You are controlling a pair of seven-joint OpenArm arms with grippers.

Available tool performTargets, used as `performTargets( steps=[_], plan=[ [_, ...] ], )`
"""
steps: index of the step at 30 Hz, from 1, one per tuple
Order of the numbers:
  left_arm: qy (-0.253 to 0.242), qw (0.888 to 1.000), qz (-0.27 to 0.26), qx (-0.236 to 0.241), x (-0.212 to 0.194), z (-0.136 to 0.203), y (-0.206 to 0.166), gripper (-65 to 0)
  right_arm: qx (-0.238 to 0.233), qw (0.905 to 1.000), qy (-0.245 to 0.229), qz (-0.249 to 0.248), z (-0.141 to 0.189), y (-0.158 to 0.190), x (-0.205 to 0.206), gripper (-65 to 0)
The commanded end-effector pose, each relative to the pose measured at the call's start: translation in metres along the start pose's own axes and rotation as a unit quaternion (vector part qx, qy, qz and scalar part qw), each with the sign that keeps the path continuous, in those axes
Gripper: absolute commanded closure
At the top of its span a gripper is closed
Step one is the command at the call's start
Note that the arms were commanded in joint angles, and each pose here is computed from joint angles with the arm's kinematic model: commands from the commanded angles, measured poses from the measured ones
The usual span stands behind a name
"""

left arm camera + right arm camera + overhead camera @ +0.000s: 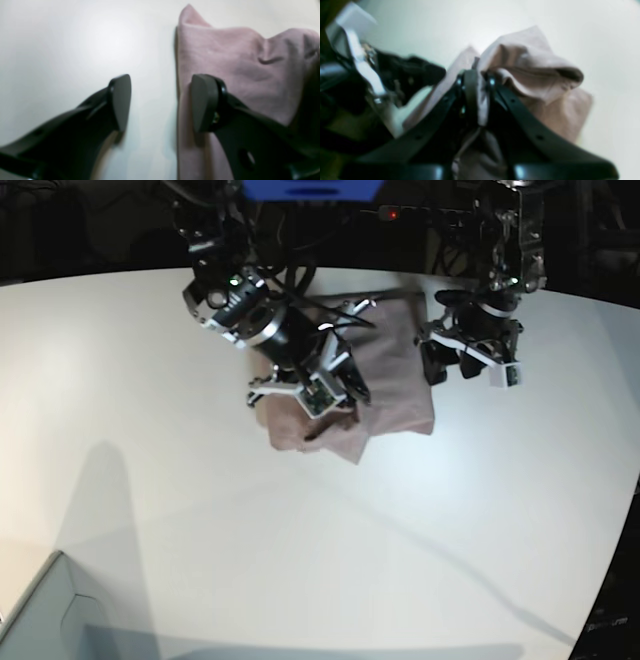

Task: Layout the t-shirt on the table in an organized manner, then fold the t-shirt properly
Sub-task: 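Grasp the other strip end with the right gripper and fold it over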

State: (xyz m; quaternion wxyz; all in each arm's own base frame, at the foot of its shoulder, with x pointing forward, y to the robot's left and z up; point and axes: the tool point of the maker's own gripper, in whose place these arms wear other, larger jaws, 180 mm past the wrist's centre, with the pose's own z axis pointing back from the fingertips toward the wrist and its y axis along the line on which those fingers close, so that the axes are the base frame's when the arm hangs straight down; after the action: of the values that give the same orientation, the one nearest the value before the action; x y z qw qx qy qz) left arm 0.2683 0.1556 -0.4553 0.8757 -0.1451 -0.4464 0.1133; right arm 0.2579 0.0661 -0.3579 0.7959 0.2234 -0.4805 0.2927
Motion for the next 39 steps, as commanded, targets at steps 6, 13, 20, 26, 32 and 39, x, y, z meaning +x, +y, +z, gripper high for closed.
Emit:
performTargets(
  steps=[6, 13, 20, 26, 32, 39],
  plan=[
    [-0.015, 1.000, -0.003, -0.005, 0.008, 0.002, -0.001, -36.7, 0.069, 0.9966, -0.019, 0.039, -0.025, 0.031, 0.016, 0.0],
    [-0.016, 1.000, -0.003, -0.004, 0.009, 0.002, -0.001, -36.9, 0.086, 0.9949, -0.012, 0.052, -0.036, 0.035, 0.016, -18.8],
    [-0.018, 1.000, -0.001, -0.005, 0.010, 0.003, -0.001, -37.0, 0.049, 0.9958, -0.054, 0.056, -0.018, 0.017, 0.045, -41.1],
    [-0.041, 0.998, 0.004, 0.036, 0.020, 0.032, 0.030, -37.0, -0.046, 0.9948, -0.081, 0.041, 0.023, -0.038, 0.057, -40.6],
    [-0.087, 0.992, 0.000, 0.096, 0.049, 0.069, 0.073, -37.1, -0.087, 0.9956, -0.034, -0.002, 0.036, -0.063, 0.013, -26.9],
    [-0.129, 0.979, 0.008, 0.159, 0.077, 0.096, 0.117, -37.1, -0.059, 0.9969, 0.026, -0.045, 0.016, -0.053, -0.041, -5.2]
  ],
)
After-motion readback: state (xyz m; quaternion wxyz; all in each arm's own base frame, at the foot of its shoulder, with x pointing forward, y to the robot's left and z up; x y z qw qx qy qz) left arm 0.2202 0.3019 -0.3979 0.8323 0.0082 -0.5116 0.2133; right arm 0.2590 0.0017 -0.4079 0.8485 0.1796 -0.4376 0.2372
